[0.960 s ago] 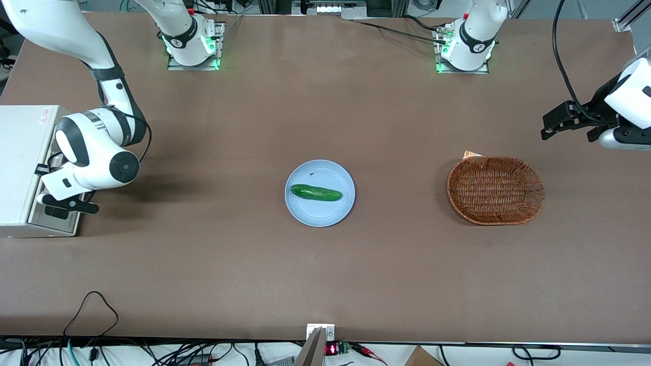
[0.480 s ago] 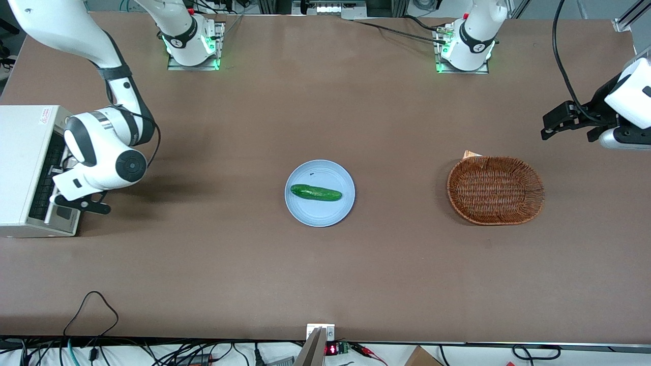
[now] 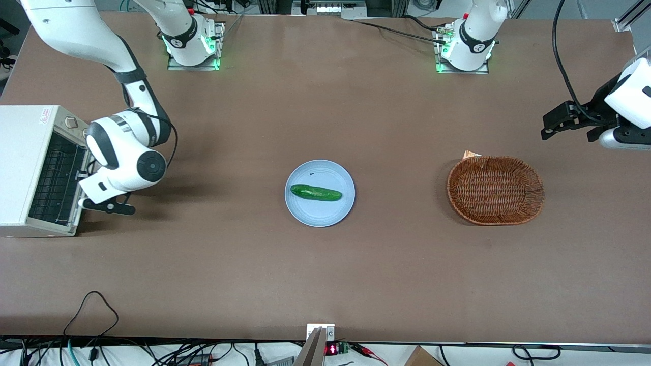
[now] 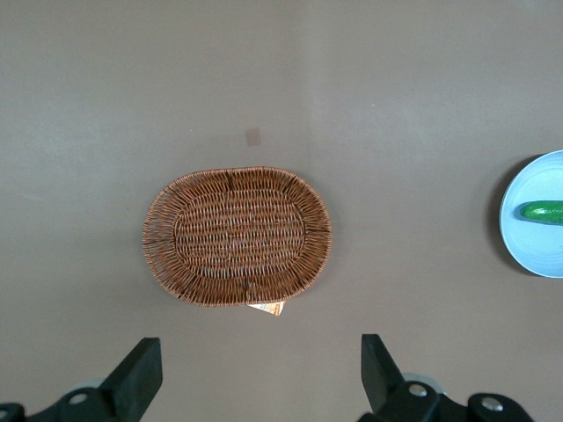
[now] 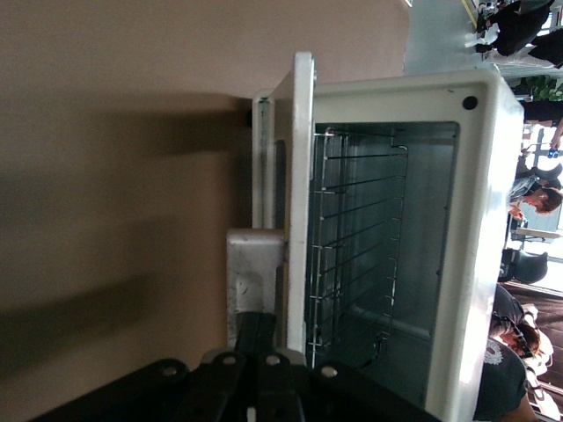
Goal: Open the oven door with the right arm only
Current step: 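Pull the oven door handle down and outward with the right gripper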
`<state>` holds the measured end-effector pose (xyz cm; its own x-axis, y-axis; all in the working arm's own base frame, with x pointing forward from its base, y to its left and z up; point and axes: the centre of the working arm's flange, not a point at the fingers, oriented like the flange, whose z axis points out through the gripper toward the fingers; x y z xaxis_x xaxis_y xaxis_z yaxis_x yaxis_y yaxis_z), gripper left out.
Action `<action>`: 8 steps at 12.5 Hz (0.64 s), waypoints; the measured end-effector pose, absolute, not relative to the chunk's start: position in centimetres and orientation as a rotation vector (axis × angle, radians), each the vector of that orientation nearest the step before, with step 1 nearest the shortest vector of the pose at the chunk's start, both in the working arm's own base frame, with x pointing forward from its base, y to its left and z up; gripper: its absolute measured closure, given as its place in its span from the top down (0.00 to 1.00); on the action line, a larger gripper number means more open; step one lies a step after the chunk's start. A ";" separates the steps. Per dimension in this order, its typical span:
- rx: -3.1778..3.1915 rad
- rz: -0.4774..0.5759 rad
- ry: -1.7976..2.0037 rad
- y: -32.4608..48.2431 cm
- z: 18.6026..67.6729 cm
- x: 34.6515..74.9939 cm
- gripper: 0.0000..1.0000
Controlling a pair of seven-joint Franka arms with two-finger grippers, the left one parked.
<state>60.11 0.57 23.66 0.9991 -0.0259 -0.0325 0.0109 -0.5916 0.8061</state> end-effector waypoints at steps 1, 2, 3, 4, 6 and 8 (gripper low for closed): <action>2.208 -0.051 -0.001 1.0 23.1 60.1 0.01; 2.216 -0.050 0.005 1.3 22.6 60.0 0.01; 2.230 -0.050 0.006 1.5 22.3 60.0 0.01; 2.245 -0.050 0.008 1.7 21.9 60.0 0.01; 2.280 -0.051 0.024 2.2 20.4 60.0 0.01; 2.303 -0.055 0.045 2.6 18.7 60.0 0.01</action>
<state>59.96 2.59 18.66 0.9984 0.0148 -0.0544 0.0504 -0.6684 0.7421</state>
